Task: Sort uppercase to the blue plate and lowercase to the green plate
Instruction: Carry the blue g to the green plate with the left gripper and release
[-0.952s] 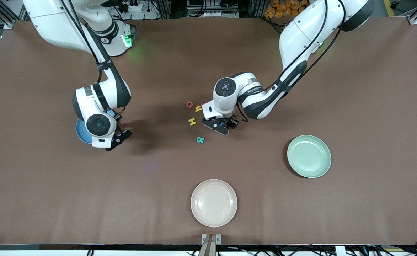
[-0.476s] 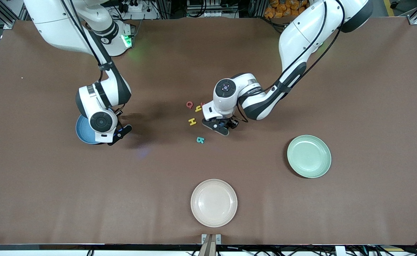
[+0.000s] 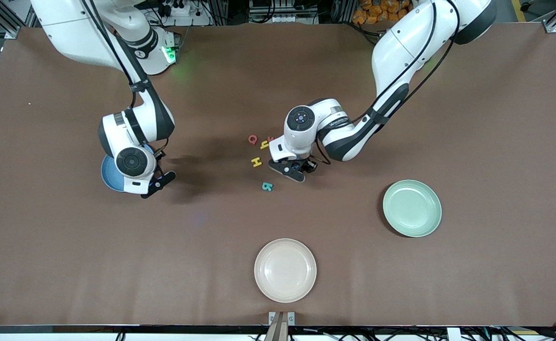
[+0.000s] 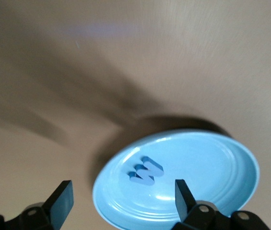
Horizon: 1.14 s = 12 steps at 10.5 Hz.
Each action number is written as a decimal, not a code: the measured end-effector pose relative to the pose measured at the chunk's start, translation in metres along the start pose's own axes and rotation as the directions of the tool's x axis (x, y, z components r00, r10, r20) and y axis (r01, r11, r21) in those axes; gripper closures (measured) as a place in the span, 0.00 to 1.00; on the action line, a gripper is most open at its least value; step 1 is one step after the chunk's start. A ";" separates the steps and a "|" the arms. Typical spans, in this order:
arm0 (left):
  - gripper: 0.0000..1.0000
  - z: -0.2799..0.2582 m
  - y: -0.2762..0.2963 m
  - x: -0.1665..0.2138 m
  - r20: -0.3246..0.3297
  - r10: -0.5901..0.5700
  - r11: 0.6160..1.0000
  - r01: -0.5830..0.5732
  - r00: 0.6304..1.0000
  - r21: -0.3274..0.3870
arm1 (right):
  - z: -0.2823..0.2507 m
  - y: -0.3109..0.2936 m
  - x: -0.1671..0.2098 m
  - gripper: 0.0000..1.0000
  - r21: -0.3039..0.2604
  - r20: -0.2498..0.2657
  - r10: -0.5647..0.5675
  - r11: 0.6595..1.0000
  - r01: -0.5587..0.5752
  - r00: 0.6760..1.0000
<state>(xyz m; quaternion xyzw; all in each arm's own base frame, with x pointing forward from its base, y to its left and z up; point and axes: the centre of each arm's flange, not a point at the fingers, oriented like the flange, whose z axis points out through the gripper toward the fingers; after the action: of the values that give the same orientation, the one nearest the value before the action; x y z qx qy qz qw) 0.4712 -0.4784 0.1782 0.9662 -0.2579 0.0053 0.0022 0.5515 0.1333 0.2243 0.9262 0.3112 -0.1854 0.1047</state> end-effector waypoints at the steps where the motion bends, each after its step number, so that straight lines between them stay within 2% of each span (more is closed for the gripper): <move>1: 0.54 0.001 0.000 0.001 0.001 -0.001 1.000 0.001 1.000 -0.002 | -0.016 -0.013 0.008 0.07 -0.002 -0.027 0.040 0.999 -0.040 0.999; 3: 0.56 0.003 0.000 0.002 0.001 -0.003 1.000 0.003 1.000 -0.004 | -0.044 -0.052 0.020 0.06 0.010 -0.076 0.122 0.993 -0.121 0.990; 4: 0.61 0.002 0.000 0.002 0.000 -0.003 1.000 0.003 1.000 -0.004 | -0.057 -0.076 0.024 0.06 0.021 -0.097 0.175 0.984 -0.174 0.980; 6: 0.73 0.001 0.000 0.003 -0.002 -0.004 1.000 0.004 1.000 -0.005 | -0.083 -0.137 0.029 0.06 0.043 -0.132 0.285 0.959 -0.281 0.950; 8: 0.73 -0.004 -0.008 0.009 -0.015 -0.017 1.000 0.017 1.000 -0.004 | -0.097 -0.195 0.031 0.06 0.072 -0.150 0.397 0.918 -0.391 0.905; 10: 0.73 -0.029 -0.046 0.018 -0.002 -0.061 0.997 0.061 0.998 0.044 | -0.106 -0.237 0.034 0.06 0.117 -0.192 0.466 0.885 -0.451 0.864; 12: 0.73 -0.068 -0.103 0.013 0.061 -0.042 0.993 0.034 0.997 0.115 | -0.102 -0.257 0.039 0.06 0.186 -0.276 0.457 0.889 -0.419 0.846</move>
<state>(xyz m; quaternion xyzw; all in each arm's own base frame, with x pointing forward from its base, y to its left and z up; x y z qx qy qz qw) 0.5337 -0.3951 0.2466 0.9691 -0.2387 -0.0105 -0.0609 0.4504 0.3877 0.2813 0.9946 0.0924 -0.0260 0.0385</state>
